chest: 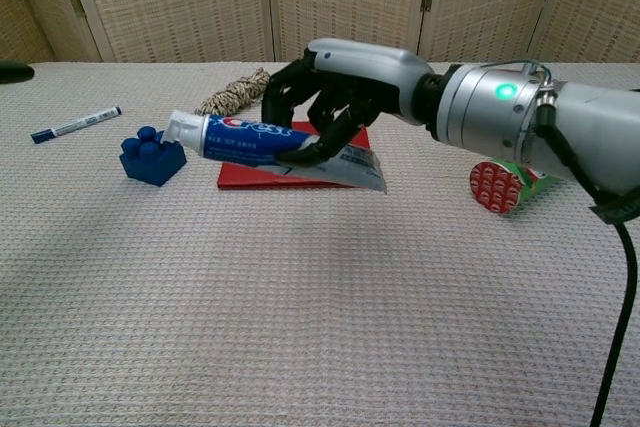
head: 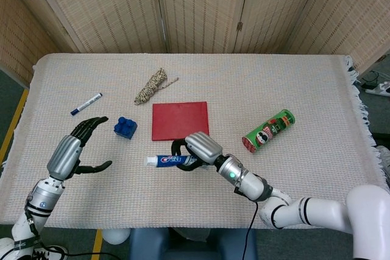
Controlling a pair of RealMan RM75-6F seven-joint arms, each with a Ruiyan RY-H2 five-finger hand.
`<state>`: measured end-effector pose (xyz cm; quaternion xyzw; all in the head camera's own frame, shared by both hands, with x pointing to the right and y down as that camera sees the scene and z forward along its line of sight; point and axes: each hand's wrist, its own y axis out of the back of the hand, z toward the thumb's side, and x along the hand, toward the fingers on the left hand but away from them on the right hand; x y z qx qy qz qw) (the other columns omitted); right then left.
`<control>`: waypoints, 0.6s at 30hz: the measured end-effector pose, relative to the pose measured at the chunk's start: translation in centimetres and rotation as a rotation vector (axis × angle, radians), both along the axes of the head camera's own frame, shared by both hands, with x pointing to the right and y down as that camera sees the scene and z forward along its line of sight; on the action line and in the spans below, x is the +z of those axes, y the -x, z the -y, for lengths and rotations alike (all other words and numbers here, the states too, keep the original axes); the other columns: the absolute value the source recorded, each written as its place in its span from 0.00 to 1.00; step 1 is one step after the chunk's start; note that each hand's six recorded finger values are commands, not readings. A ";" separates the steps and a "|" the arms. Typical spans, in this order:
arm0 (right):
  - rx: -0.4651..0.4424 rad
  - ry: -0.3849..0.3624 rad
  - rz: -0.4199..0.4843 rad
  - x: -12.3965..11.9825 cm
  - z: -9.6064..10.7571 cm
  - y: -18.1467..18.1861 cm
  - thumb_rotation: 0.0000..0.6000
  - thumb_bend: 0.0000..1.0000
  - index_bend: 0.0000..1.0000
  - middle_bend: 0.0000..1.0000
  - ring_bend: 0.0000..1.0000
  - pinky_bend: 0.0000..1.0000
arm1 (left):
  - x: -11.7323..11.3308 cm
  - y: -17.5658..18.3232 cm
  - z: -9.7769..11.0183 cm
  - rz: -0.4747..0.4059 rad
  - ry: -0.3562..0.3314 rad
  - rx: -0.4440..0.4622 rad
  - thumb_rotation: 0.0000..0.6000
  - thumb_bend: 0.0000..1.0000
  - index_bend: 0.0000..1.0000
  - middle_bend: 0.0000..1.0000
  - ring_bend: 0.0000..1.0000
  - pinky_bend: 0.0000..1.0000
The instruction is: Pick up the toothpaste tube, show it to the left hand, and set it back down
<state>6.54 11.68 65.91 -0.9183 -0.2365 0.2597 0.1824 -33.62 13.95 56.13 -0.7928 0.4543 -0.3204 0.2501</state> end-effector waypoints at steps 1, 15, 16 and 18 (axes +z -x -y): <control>0.001 0.003 0.007 0.0 -0.1 0.1 1.00 0.71 0.71 0.65 0.73 0.56 | -0.2 0.1 0.1 -0.019 0.005 -0.011 0.40 0.16 0.07 0.11 0.06 0.02; 0.096 0.090 0.262 -0.9 -2.1 3.2 1.00 0.71 0.72 0.66 0.73 0.56 | -0.5 -2.8 0.4 -0.161 0.072 -0.004 0.00 0.11 0.05 0.08 0.02 0.00; 0.102 0.094 0.272 -0.9 -2.2 3.4 1.00 0.71 0.72 0.66 0.73 0.56 | -0.5 -3.0 0.4 -0.158 0.070 0.000 0.00 0.11 0.05 0.08 0.02 0.00; 0.113 0.101 0.289 -1.0 -2.3 3.8 1.00 0.71 0.72 0.66 0.73 0.57 | -0.4 -3.5 0.4 -0.150 0.064 0.010 0.00 0.11 0.05 0.08 0.02 0.00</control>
